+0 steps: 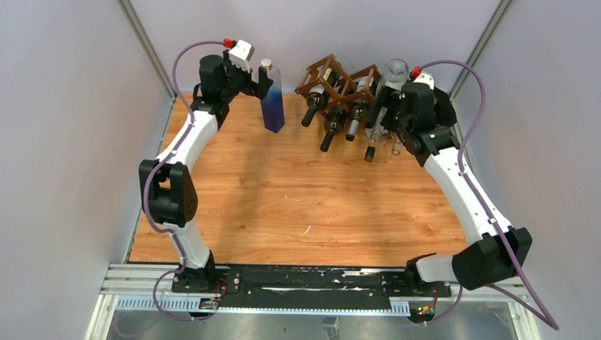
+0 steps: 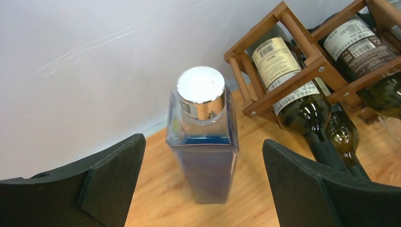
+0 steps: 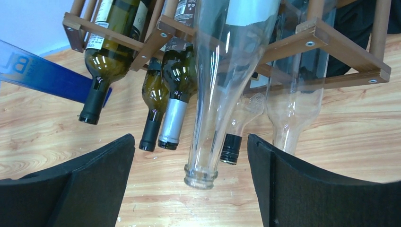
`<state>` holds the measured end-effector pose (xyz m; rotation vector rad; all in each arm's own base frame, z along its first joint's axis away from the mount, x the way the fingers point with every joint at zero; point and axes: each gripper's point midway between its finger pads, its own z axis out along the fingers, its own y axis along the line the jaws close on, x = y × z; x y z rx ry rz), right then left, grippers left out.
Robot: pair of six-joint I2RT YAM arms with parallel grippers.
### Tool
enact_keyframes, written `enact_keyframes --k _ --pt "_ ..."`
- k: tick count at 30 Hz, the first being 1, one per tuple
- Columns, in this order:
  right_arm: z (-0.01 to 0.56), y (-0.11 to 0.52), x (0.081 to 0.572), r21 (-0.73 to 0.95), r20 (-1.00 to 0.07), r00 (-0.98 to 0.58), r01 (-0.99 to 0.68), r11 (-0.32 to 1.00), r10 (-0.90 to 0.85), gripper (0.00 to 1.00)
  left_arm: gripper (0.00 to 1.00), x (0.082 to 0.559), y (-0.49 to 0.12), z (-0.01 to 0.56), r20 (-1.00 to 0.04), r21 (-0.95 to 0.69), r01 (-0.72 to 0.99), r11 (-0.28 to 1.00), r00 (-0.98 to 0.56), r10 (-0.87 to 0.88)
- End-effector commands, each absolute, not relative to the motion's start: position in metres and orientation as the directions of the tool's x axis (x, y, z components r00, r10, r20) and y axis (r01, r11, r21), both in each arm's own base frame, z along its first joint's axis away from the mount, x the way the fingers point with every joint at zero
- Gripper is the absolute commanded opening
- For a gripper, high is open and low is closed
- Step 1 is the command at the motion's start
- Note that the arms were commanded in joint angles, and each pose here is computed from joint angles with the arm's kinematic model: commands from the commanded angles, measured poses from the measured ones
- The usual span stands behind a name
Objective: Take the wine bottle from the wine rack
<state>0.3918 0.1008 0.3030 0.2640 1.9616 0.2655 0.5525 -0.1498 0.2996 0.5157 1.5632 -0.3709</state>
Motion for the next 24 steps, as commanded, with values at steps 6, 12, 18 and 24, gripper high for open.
enact_keyframes --k 6,12,18,24 --pt "0.270 0.102 0.411 0.307 -0.810 -0.495 0.100 0.946 0.315 0.83 1.00 0.472 -0.096 0.327 -0.920 0.003 0.484 0.875 -0.341 0.192" --pt "0.252 0.096 0.419 0.284 -0.796 -0.511 0.157 0.946 0.324 0.82 1.00 0.428 -0.077 0.341 -0.878 -0.066 0.463 0.884 -0.448 0.170" --pt "0.236 0.093 0.433 0.276 -0.782 -0.520 0.205 0.939 0.344 0.74 1.00 0.392 -0.065 0.345 -0.864 -0.025 0.427 0.904 -0.465 0.195" --pt "0.223 0.087 0.440 0.308 -0.770 -0.499 0.253 0.917 0.397 0.63 1.00 0.358 -0.069 0.346 -0.867 -0.023 0.460 0.887 -0.452 0.212"
